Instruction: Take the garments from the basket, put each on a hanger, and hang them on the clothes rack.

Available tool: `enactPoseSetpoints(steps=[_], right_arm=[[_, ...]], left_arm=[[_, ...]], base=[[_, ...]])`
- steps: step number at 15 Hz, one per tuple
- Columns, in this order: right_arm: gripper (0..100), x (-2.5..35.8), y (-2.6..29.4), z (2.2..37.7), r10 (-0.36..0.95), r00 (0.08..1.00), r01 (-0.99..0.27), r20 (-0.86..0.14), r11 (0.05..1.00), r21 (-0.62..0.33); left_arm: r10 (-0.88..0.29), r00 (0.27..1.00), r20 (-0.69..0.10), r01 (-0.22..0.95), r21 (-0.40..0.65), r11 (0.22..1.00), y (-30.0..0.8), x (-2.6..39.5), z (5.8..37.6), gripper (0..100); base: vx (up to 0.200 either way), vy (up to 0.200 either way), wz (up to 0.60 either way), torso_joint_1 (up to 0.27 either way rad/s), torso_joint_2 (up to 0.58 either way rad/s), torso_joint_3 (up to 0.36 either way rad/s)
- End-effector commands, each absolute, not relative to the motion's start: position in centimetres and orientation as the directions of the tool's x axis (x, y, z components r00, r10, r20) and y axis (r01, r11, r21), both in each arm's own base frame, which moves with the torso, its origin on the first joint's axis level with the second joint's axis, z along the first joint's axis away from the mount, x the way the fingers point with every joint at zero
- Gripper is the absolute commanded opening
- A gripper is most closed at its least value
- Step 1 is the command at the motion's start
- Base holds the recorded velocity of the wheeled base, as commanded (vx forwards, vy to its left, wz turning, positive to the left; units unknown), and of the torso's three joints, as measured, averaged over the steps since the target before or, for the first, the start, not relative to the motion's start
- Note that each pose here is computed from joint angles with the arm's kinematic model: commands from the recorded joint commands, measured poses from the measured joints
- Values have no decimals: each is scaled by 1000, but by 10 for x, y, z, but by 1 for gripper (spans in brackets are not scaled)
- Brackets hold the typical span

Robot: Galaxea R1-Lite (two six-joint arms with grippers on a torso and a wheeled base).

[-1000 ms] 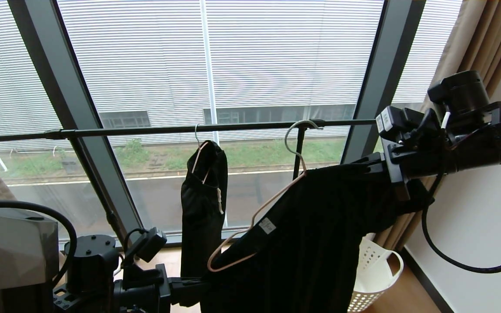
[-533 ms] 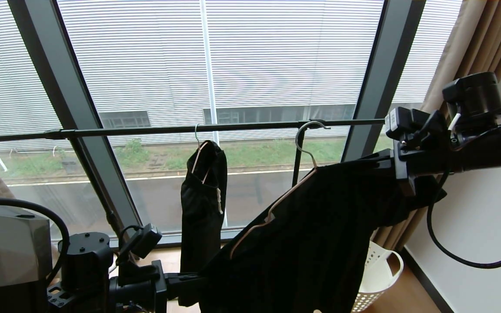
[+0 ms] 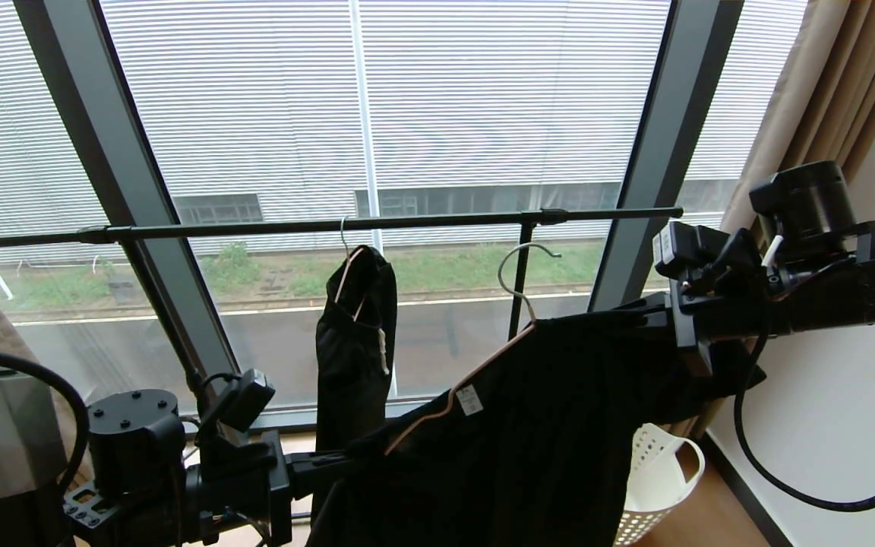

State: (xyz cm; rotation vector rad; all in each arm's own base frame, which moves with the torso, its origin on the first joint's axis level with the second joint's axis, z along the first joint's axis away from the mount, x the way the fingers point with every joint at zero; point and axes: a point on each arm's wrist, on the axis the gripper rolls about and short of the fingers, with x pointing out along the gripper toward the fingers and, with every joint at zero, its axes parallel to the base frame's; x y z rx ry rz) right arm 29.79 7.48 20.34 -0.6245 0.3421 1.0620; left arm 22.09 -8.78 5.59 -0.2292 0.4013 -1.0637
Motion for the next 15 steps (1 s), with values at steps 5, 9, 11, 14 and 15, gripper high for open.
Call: enactPoseSetpoints(steps=[5, 9, 11, 14, 15], right_arm=[[0, 291, 75, 189, 699, 423, -902, -577, 382, -199], [0, 280, 66, 177, 723, 394, -908, -567, 400, -123], [0, 280, 59, 169, 714, 424, -893, -557, 432, -126], [0, 276, 53, 165, 732, 439, -864, -522, 503, -22], [0, 275, 48, 166, 770, 429, -877, -472, 480, -16]], left_arm=[[-859, 457, -230, 782, -357, 512, -97, 235, 135, 0], [-764, 532, -364, 715, -290, 636, -110, 249, 171, 0], [-763, 514, -391, 717, -293, 633, -115, 247, 189, 0], [-706, 542, -456, 689, -240, 684, -119, 248, 202, 0], [-683, 560, -468, 670, -228, 706, -120, 252, 200, 0]], base=[[0, 0, 0, 0, 0, 0], [0, 0, 0, 0, 0, 0], [0, 0, 0, 0, 0, 0], [0, 0, 0, 0, 0, 0], [0, 0, 0, 0, 0, 0]])
